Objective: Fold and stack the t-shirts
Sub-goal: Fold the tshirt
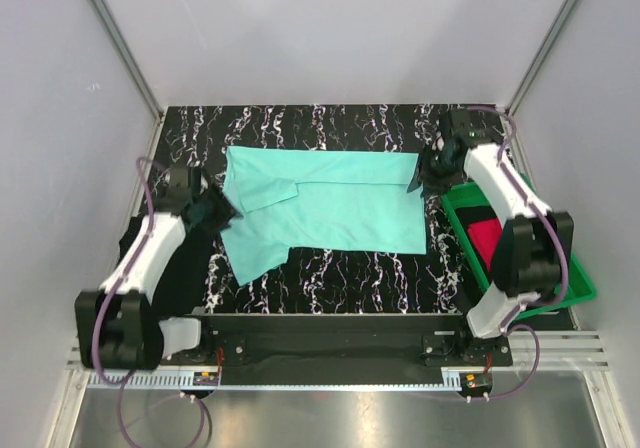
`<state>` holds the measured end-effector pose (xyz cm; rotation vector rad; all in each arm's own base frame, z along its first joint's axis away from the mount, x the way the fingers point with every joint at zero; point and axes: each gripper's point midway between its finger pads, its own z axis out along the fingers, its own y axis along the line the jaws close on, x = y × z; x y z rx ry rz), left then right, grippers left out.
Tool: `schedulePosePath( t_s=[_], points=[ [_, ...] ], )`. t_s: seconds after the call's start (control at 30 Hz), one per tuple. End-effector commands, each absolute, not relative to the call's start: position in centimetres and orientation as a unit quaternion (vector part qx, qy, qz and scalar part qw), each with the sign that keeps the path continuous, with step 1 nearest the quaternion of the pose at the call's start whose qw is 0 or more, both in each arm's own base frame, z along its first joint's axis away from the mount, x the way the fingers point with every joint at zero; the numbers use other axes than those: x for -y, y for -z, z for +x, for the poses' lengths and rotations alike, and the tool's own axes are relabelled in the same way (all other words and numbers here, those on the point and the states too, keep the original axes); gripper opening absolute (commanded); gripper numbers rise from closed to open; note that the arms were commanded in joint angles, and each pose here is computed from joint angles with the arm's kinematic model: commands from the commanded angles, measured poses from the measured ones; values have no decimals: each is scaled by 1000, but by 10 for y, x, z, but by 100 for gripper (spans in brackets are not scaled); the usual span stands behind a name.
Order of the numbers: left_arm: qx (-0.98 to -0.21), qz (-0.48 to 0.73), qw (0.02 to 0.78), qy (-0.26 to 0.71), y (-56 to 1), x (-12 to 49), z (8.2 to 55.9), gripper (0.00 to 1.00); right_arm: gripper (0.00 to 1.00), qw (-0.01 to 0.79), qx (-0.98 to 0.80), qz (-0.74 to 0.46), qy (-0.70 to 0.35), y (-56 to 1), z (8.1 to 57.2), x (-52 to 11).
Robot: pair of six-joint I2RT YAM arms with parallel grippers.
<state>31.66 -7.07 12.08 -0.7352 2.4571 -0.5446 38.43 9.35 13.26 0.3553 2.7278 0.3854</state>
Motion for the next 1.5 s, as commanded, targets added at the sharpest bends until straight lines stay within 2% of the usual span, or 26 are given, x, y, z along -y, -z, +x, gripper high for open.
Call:
schedulePosePath(
  t_s=[0.0,0.07,0.17,0.43,0.67,0.8,0.83,0.87,0.9,1.03,1.07,1.2,1.47],
  points=[
    [-909,-344,202,124,-86,52,248,48,47,188,-960,90,-188,-145,343,-123],
    [-912,-361,165,102,-64,52,213,48,47,184,-961,76,-194,-141,317,-131],
    [-906,-384,147,100,-45,54,184,48,47,175,-960,77,-204,-135,289,-137],
    [-908,-397,117,64,-24,47,179,47,47,155,-963,103,-195,-112,249,-130],
    [-907,-406,78,77,1,57,170,43,47,177,-962,128,-165,-111,244,-116],
    [-910,-395,89,90,2,60,178,42,50,162,-962,172,-135,-95,238,-107],
    [-911,-392,89,93,2,61,180,39,52,159,-962,186,-122,-90,238,-102],
    [-912,-388,89,100,0,63,182,29,53,154,-961,199,-119,-86,237,-101],
    [-912,-387,90,102,-1,64,183,24,54,146,-957,223,-118,-82,238,-101],
    [-913,-377,109,112,-8,64,189,10,56,146,-944,280,-95,-67,241,-92],
    [-914,-372,113,117,-11,64,191,0,56,149,-941,290,-91,-66,242,-90],
    [-925,-333,136,123,-27,64,203,0,56,174,-918,351,-66,-55,250,-77],
    [-925,-307,151,167,-47,77,215,0,45,206,-872,440,-64,-35,261,-65]
  ],
)
